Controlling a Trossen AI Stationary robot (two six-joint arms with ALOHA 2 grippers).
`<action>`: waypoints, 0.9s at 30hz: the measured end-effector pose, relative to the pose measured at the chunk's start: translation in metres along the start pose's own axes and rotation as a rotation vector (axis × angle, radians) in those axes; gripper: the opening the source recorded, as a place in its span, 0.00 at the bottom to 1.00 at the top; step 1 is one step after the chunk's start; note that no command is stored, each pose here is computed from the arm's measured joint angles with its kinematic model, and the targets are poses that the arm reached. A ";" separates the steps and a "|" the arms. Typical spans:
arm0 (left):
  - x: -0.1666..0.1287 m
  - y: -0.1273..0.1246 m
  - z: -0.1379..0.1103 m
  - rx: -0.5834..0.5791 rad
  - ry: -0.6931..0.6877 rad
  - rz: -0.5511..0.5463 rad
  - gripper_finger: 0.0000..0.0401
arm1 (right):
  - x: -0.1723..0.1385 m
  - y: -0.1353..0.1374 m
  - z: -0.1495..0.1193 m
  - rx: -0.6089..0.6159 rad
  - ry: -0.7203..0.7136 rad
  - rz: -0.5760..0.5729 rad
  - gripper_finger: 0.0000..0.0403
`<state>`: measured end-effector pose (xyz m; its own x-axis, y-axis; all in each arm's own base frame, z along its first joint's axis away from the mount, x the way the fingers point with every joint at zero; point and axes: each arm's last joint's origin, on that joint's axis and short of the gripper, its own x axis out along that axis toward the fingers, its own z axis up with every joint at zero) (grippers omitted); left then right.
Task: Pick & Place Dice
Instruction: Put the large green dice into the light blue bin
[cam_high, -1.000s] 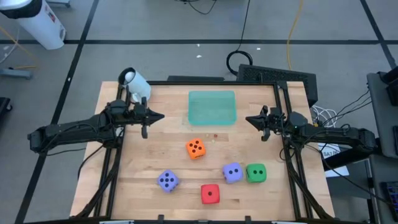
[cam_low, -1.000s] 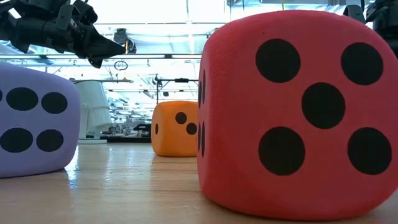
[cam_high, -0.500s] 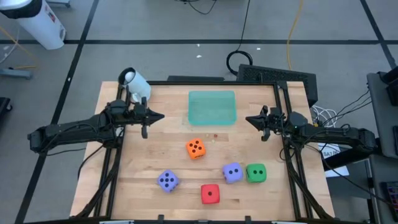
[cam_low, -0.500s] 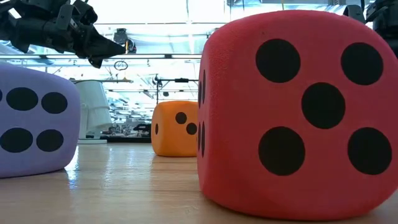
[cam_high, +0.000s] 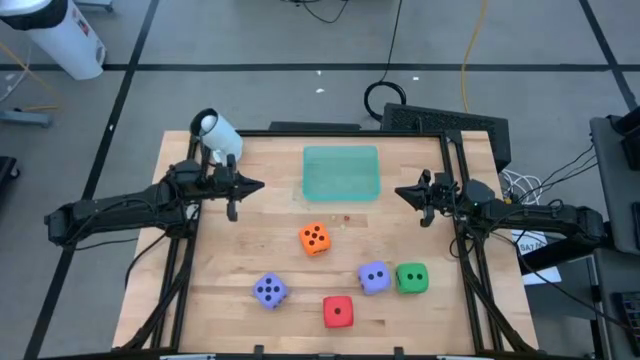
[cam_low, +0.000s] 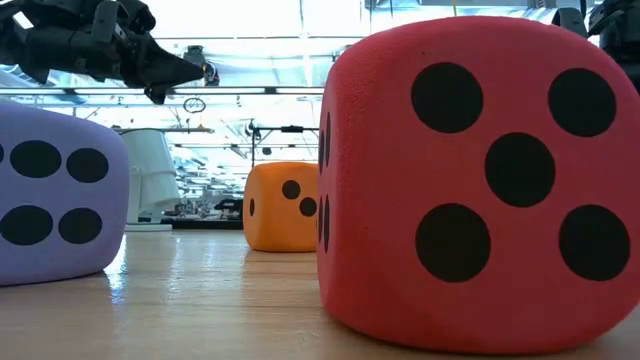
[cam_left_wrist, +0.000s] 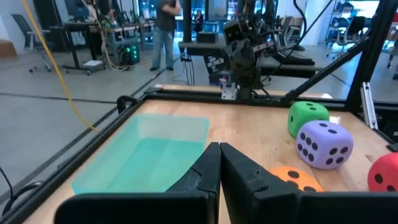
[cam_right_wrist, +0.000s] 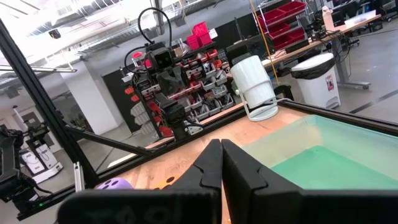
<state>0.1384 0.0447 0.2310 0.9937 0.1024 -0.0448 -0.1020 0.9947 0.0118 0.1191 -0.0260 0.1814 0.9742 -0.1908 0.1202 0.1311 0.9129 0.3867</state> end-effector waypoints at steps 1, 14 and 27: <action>0.000 0.000 0.002 0.006 -0.020 0.000 0.04 | 0.000 0.000 0.000 0.000 0.000 0.000 0.00; -0.002 0.005 0.007 -0.112 -0.070 0.000 0.04 | 0.000 0.000 0.000 -0.004 -0.004 0.002 0.00; -0.005 0.012 0.013 -0.151 -0.138 0.026 0.04 | -0.001 0.009 0.013 -0.161 -0.113 0.152 0.00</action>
<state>0.1333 0.0558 0.2446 0.9864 0.1365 0.0914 -0.1231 0.9827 -0.1387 0.1167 -0.0222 0.1960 0.9595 -0.0773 0.2710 0.0205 0.9782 0.2067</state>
